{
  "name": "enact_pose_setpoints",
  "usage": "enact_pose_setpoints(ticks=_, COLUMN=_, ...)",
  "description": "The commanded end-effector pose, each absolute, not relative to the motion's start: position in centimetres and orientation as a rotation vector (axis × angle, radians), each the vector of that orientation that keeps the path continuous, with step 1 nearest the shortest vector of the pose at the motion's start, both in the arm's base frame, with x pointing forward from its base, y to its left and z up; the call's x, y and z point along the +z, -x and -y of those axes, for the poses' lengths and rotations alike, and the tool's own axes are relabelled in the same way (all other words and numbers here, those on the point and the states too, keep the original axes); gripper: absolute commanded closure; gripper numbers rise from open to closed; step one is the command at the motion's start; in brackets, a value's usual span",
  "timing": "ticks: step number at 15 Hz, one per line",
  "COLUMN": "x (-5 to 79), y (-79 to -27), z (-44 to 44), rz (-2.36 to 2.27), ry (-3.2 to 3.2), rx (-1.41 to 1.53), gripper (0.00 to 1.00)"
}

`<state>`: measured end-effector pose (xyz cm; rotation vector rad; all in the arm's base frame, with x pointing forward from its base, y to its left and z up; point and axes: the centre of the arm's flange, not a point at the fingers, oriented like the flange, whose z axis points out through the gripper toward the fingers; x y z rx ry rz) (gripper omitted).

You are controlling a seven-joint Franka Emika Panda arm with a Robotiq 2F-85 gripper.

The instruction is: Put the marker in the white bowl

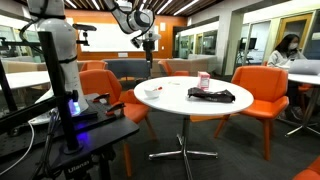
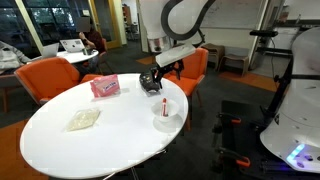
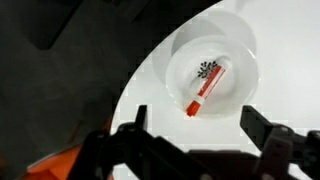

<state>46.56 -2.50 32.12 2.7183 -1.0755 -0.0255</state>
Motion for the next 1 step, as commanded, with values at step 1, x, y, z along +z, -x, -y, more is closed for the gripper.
enact_pose_setpoints(ticks=1, x=34.42, y=-45.08, z=2.56, rz=0.948, ry=-2.765, rx=-0.036, gripper=0.0)
